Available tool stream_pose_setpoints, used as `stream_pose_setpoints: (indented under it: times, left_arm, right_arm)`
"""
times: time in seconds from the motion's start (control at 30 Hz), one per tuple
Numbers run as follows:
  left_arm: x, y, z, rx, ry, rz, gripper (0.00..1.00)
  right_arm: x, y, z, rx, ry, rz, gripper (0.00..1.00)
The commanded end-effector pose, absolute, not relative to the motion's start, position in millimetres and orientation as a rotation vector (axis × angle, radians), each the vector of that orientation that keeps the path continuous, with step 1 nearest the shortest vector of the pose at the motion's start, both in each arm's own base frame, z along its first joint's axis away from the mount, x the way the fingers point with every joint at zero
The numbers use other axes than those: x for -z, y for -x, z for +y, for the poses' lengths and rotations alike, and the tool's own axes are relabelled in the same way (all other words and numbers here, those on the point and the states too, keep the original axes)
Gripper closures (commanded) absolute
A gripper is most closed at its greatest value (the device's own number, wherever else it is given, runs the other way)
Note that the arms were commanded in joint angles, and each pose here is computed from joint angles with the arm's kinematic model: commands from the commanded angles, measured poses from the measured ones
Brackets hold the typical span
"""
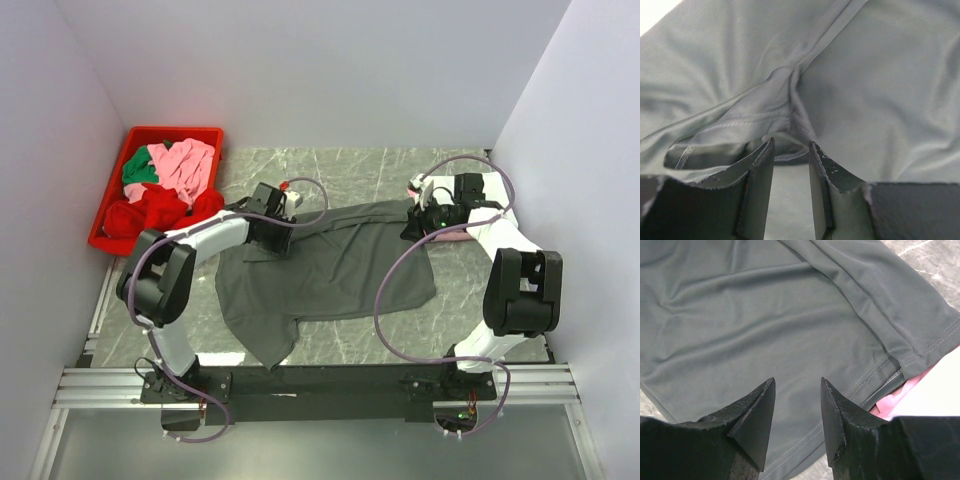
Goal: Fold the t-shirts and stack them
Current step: Fold the tshirt
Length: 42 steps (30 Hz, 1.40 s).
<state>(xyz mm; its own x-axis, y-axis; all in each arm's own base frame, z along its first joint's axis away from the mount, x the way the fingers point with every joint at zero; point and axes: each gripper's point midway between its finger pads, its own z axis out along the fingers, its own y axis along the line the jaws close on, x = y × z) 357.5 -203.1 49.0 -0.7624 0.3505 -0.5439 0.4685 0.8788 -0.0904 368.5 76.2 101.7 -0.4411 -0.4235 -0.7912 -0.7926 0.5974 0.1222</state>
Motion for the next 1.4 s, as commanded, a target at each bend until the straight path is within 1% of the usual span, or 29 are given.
stream_pose_setpoints:
  times: [0.0,0.2,0.33,0.5,0.73,0.83,0.87,0.93,1.13,1.2,1.23,1.27,1.33,1.37]
  left_arm:
    - [-71,-369,-223,0.365,-0.599,2.468,0.61]
    - [-58,-361,-223,0.345,-0.504,2.525,0.62]
    - [-55,-354,-229,0.394,-0.459,2.546,0.61]
    - [-54,-348,-239,0.463,-0.43,2.55,0.66]
    - [-43,-339,-238,0.42,-0.411,2.597,0.65]
    - [-45,-338,-244,0.439,-0.412,2.585,0.72]
    - [-45,-337,-247,0.447,-0.417,2.582,0.78]
    - [-41,-334,-251,0.458,-0.429,2.591,0.85]
    - [-31,-332,-258,0.459,-0.448,2.608,0.87]
    - [-43,-336,-251,0.422,-0.406,2.563,0.84]
    - [-50,-344,-242,0.359,-0.358,2.525,0.74]
    - [-72,-351,-234,0.327,-0.309,2.458,0.69]
    - [-88,-361,-217,0.299,-0.19,2.396,0.64]
    - [-104,-365,-209,0.291,-0.142,2.35,0.58]
  right_arm:
    - [-111,-376,78,-0.623,0.959,2.064,0.52]
    - [-111,-375,77,-0.613,0.962,2.063,0.52]
    - [-112,-376,77,-0.615,0.96,2.059,0.51]
    - [-113,-375,77,-0.613,0.958,2.06,0.52]
    - [-117,-375,78,-0.611,0.961,2.048,0.52]
    - [-119,-374,79,-0.617,0.959,2.043,0.52]
    - [-119,-374,79,-0.617,0.959,2.043,0.52]
    - [-119,-374,79,-0.616,0.961,2.042,0.52]
    - [-121,-372,78,-0.604,0.966,2.036,0.52]
    - [-123,-371,78,-0.601,0.967,2.035,0.52]
    - [-123,-370,77,-0.6,0.967,2.032,0.52]
    - [-124,-370,78,-0.599,0.971,2.027,0.52]
    - [-124,-369,79,-0.603,0.97,2.026,0.52]
    - [-125,-369,79,-0.607,0.97,2.021,0.51]
